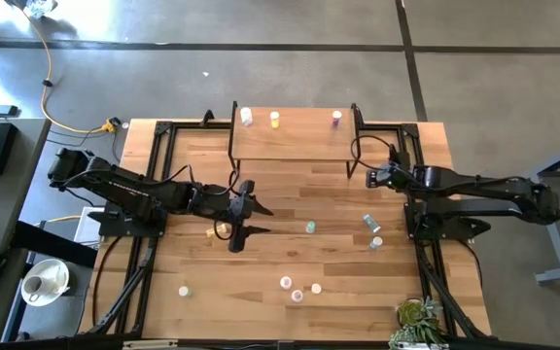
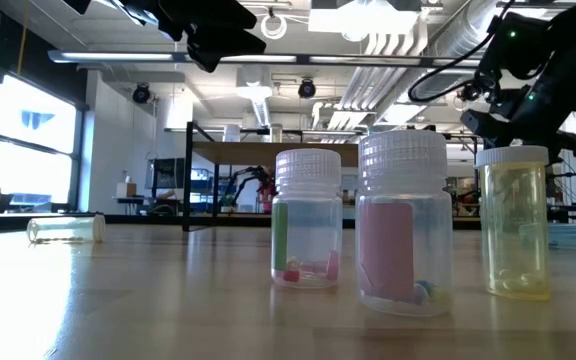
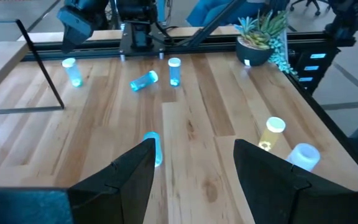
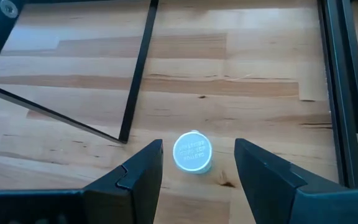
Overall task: Pick and place medicine bottles onto shelf by color
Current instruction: Put the top green pill bottle on the shelf
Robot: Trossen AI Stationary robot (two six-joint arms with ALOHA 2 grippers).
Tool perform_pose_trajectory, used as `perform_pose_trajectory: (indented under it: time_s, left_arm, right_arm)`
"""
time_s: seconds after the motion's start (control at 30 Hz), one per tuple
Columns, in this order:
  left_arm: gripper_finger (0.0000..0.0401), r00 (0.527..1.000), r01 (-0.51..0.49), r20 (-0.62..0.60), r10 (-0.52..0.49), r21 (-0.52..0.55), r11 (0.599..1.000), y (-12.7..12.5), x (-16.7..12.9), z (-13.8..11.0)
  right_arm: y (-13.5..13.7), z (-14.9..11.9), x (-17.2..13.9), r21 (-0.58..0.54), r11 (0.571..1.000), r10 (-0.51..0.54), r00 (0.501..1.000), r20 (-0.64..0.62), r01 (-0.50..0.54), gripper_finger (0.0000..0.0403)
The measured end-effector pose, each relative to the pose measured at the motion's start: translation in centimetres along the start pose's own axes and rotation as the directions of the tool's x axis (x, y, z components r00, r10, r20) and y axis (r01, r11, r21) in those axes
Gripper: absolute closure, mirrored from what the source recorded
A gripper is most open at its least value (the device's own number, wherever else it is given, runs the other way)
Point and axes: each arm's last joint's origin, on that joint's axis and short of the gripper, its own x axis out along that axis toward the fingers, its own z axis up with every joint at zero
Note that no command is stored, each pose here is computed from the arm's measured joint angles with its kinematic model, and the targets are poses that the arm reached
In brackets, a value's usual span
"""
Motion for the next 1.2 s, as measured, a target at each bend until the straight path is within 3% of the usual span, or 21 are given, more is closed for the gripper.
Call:
perform_pose_trajectory:
  time_s: [0.37, 1.2]
  left_arm:
    - [0.0194, 1.000, 0.000, 0.000, 0.000, 0.000, 1.000, 0.0, 0.0, 0.0]
    - [0.0194, 1.000, 0.000, 0.000, 0.000, 0.000, 1.000, 0.0, 0.0, 0.0]
  right_arm:
    - [0.4, 0.2, 0.2, 0.021, 1.000, 0.011, 0.999, 0.043, -0.012, 0.0213]
    - [1.8, -1.3, 3.5, -0.054, 0.988, -0.143, 0.989, -0.024, 0.142, 0.0213]
